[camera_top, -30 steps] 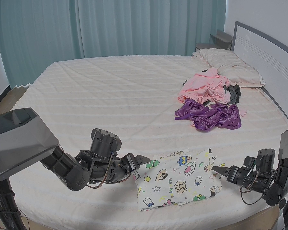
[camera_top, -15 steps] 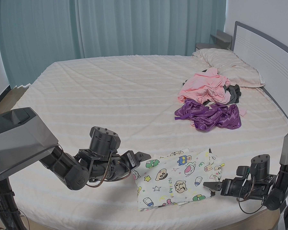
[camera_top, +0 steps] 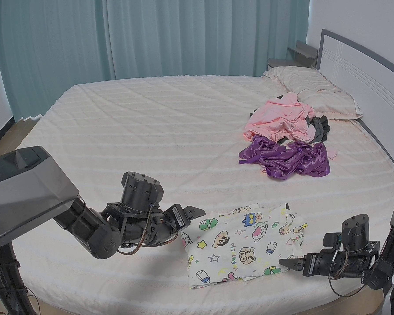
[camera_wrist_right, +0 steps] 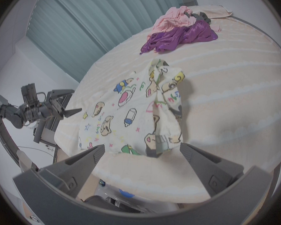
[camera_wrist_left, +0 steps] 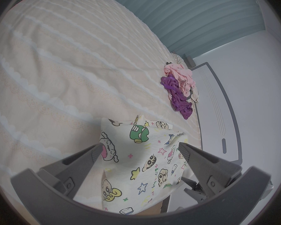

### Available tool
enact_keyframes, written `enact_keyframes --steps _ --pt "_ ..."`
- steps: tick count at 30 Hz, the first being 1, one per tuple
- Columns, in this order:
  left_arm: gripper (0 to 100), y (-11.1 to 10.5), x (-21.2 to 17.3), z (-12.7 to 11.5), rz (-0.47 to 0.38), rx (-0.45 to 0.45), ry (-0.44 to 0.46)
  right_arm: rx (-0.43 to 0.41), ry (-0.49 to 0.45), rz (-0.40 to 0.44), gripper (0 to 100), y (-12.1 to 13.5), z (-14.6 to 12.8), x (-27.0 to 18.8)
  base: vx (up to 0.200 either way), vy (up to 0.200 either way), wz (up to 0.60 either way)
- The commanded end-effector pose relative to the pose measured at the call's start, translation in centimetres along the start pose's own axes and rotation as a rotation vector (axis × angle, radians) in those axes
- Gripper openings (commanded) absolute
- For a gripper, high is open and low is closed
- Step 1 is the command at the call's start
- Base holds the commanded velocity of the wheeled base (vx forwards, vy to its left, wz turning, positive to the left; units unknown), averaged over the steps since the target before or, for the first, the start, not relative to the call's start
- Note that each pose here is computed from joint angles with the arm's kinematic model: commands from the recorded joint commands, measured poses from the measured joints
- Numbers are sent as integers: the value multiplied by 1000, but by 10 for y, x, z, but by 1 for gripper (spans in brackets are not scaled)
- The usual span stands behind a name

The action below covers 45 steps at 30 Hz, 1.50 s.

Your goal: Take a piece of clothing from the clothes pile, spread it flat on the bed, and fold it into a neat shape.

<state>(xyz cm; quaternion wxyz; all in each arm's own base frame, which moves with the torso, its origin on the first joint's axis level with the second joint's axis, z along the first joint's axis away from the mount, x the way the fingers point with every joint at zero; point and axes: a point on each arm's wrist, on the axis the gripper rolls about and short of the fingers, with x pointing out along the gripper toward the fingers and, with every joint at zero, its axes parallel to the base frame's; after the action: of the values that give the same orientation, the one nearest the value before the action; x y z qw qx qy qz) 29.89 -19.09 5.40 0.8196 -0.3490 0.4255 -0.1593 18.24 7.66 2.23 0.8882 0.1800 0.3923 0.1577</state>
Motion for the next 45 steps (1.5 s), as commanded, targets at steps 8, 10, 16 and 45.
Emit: enact_keyframes --steps 8,10,16,45 --pt "100 2 3 -1 7 0 4 -46 78 -8 100 3 -11 -6 0 0 0" --pt "100 2 2 -1 6 1 6 -60 79 12 100 7 -12 -8 0 0 0" --pt "100 2 3 -2 9 2 7 -59 135 18 100 10 -20 -1 0 0 0" --pt "100 3 6 -1 12 -3 8 -27 20 -36 0 -1 -18 31 0 0 0"
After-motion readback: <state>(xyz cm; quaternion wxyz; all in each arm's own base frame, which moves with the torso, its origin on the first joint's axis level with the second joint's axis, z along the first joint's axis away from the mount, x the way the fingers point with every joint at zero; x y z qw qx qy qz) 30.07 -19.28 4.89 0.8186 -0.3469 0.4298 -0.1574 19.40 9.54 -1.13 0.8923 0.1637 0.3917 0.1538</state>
